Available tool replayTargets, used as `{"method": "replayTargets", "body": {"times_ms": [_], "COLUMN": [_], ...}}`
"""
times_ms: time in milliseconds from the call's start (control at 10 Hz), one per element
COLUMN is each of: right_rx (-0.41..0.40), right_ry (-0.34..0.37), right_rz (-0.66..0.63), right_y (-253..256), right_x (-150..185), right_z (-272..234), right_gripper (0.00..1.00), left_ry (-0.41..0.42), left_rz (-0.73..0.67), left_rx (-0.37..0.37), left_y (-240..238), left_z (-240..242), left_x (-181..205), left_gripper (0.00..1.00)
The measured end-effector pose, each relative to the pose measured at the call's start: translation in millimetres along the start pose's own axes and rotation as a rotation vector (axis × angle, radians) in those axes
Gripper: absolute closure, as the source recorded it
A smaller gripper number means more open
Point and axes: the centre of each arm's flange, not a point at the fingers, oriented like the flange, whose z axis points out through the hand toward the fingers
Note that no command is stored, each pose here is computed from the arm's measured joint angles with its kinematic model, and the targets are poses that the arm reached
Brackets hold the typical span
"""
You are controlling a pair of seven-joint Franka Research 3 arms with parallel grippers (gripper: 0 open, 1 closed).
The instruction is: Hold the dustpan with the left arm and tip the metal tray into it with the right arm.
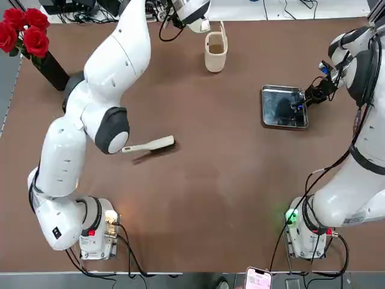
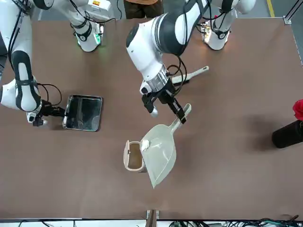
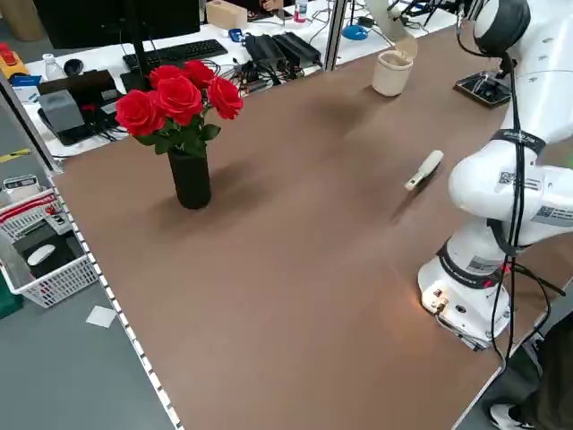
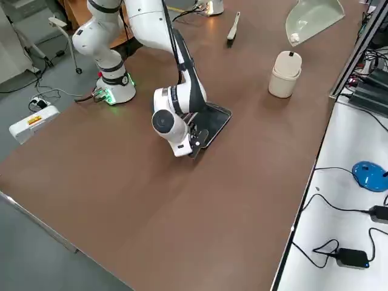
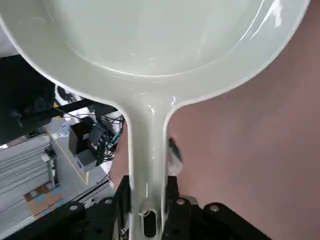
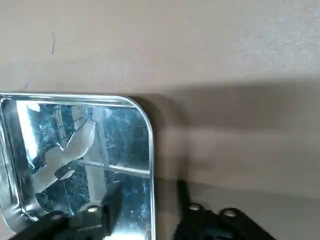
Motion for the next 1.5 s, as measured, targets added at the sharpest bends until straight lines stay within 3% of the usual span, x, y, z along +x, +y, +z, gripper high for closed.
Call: {"method": "replayTargets", "body": {"times_ms": [200, 300, 800, 1000, 1200, 1500], "right_rx": [0.0, -0.008, -0.05, -0.068, -0.074, -0.165], "right_ry": [0.025, 0.042, -0.005, 0.001, -0.015, -0.055], "right_rz": [-0.012, -0.035, 0.01, 0.038, 0.042, 0.063], "right_y": [-3, -9, -67, -83, -104, -150], "right_x": [6, 9, 24, 36, 47, 65], "right_z": [-18, -35, -134, -147, -157, -211], "right_gripper": [0.09, 0.0, 0.0, 0.0, 0.0, 0.0], "left_ry": [0.003, 0.003, 0.024, 0.039, 0.006, -0.039], "left_rz": [0.006, 0.019, 0.088, 0.108, 0.158, 0.228], "left_rx": [0.069, 0.103, 0.17, 0.213, 0.274, 0.371], "left_y": [1, 8, 52, 54, 65, 99], "left_z": [-5, -8, -6, -2, 14, 39], "left_x": [3, 7, 32, 39, 46, 64], "left_gripper": [0.68, 0.68, 0.68, 0.68, 0.68, 0.68]}}
